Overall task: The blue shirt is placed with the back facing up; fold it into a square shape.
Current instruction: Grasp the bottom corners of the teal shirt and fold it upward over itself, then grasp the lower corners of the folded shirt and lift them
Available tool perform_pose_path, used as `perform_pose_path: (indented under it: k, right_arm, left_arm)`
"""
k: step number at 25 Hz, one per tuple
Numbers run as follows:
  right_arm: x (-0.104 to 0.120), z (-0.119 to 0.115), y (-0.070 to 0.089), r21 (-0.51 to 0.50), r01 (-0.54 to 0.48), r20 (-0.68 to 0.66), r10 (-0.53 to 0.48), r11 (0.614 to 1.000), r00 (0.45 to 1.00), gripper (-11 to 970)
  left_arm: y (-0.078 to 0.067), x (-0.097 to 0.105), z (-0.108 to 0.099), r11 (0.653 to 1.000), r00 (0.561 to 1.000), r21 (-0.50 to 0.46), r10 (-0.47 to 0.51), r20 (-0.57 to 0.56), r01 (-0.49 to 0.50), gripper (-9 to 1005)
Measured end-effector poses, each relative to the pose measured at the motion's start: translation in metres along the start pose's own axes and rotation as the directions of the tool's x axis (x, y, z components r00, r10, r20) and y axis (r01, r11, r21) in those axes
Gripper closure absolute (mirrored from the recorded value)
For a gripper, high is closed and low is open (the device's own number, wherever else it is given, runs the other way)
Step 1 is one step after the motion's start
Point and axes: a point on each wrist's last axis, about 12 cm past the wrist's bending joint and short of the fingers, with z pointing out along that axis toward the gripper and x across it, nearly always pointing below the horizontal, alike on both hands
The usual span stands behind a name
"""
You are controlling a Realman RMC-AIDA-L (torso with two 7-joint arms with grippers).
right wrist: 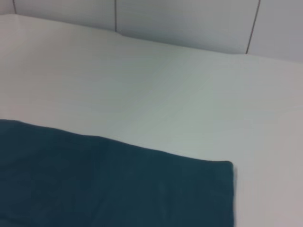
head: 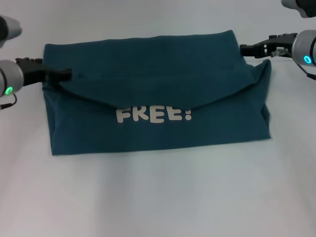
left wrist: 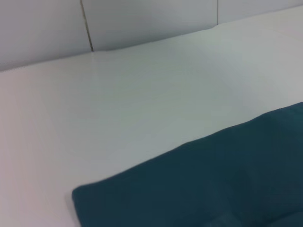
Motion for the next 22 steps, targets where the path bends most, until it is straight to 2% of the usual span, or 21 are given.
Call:
perform_pose_path:
  k: [2, 6, 9, 12, 15, 19, 22]
  right_arm:
    - [0.000, -0.001, 0.000, -0.010, -0.001, -0.008, 0.001, 1.000, 1.000, 148]
    - [-0.001, -0.008, 0.000, -0.044, -0.002, -0.035, 0.000, 0.999, 0.999, 56]
    - [-0.002, -0.016, 0.000, -0.075, 0.007, -0.057, -0.011, 0.997, 0.998, 33]
    - [-0.003, -0.025, -0.003, -0.089, 0.017, -0.068, -0.023, 0.996, 0.997, 33]
    - [-0.004, -0.031, -0.004, -0.103, 0.026, -0.076, -0.034, 0.994, 0.997, 34]
    - [-0.005, -0.036, -0.004, -0.107, 0.052, -0.091, -0.062, 0.993, 0.994, 34]
    - [-0.005, -0.036, -0.002, -0.106, 0.069, -0.102, -0.080, 0.992, 0.992, 34]
  left_arm:
    - [0.004, 0.000, -0.009, 0.999, 0.999, 0.033, -0.036, -0.008, 0.036, 296]
    - [0.015, 0.000, -0.038, 0.985, 0.992, 0.118, -0.121, -0.046, 0.126, 120]
    - [0.022, 0.002, -0.056, 0.969, 0.979, 0.160, -0.176, -0.100, 0.191, 88]
    - [0.028, 0.011, -0.072, 0.936, 0.942, 0.197, -0.247, -0.229, 0.293, 56]
    - [0.030, 0.019, -0.077, 0.917, 0.897, 0.169, -0.293, -0.332, 0.362, 56]
    - [0.031, 0.025, -0.077, 0.905, 0.849, 0.099, -0.343, -0.403, 0.413, 57]
    - [0.028, 0.027, -0.077, 0.894, 0.826, 0.098, -0.355, -0.438, 0.436, 58]
